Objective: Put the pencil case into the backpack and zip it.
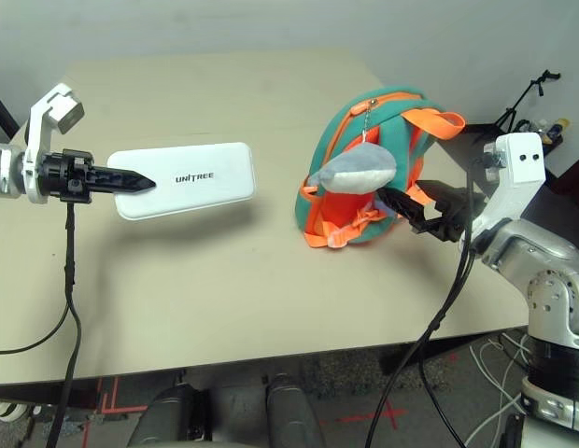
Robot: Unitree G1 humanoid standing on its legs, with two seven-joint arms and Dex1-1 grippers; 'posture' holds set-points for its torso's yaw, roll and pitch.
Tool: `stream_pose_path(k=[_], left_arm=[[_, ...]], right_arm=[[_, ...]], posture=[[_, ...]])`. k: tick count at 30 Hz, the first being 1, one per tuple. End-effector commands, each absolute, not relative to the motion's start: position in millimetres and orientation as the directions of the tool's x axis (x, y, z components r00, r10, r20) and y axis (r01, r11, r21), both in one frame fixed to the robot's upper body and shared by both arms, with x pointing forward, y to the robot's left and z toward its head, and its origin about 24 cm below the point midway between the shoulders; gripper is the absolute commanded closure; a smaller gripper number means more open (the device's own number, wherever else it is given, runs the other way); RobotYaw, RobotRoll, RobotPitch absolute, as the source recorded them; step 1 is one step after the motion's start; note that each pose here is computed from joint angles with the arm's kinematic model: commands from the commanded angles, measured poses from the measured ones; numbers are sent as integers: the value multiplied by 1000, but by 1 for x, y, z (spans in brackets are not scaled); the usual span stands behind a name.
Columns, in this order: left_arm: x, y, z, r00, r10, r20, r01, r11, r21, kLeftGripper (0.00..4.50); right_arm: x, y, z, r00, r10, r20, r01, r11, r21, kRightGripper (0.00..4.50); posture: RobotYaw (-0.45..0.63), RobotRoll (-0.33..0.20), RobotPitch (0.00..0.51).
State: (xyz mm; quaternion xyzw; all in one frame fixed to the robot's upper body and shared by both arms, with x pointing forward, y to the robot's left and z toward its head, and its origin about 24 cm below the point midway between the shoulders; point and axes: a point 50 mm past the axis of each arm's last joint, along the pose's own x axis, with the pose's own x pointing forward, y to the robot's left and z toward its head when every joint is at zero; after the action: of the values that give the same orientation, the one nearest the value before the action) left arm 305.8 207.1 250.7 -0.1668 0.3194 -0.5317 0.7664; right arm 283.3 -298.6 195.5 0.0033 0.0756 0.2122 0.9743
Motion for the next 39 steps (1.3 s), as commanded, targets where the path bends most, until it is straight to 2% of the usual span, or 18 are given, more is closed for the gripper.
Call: stream_pose_path(k=[1,2,5,12,15,17,21,26,31,36,39], left_arm=[[301,204,264,216,-932,-290,750,348,-562,3114],[302,204,265,218,-932,-290,752,349,-559,3114],[304,203,267,228,-932,-283,759,352,-548,3114],[307,209,271,263,-925,-274,770,372,-518,3114],[309,214,274,287,-921,-263,770,385,-509,3114],[311,220,274,311,-913,-263,764,405,-503,3114],[317,231,268,361,-897,-257,742,443,-504,3114],[322,238,257,386,-888,-249,719,459,-522,3114],[325,240,245,387,-890,-241,707,454,-542,3114],[331,239,234,388,-893,-229,693,447,-565,3114],[336,237,231,386,-894,-226,692,443,-570,3114]], right_arm=[[294,-294,189,888,438,-139,-437,899,39,0],[296,-293,188,885,444,-137,-444,895,38,0],[302,-286,184,871,475,-125,-473,880,43,523],[299,-270,198,844,527,-102,-525,850,43,2756],[291,-258,210,818,564,-111,-565,825,27,3780],[282,-245,222,786,608,-113,-610,792,24,4271],[257,-220,249,692,710,-134,-711,701,42,4309],[233,-208,272,615,770,-172,-775,630,48,4309],[213,-206,290,583,792,-184,-801,598,37,4309],[181,-204,299,546,810,-216,-813,574,98,4309],[171,-206,301,549,807,-217,-806,580,118,4309]], posture=[[-131,0,5],[-131,0,5],[-124,0,6],[-124,0,10],[-123,0,12],[-124,0,14],[-130,0,27],[-152,0,38],[-179,0,49],[-238,0,67],[-262,0,70]])
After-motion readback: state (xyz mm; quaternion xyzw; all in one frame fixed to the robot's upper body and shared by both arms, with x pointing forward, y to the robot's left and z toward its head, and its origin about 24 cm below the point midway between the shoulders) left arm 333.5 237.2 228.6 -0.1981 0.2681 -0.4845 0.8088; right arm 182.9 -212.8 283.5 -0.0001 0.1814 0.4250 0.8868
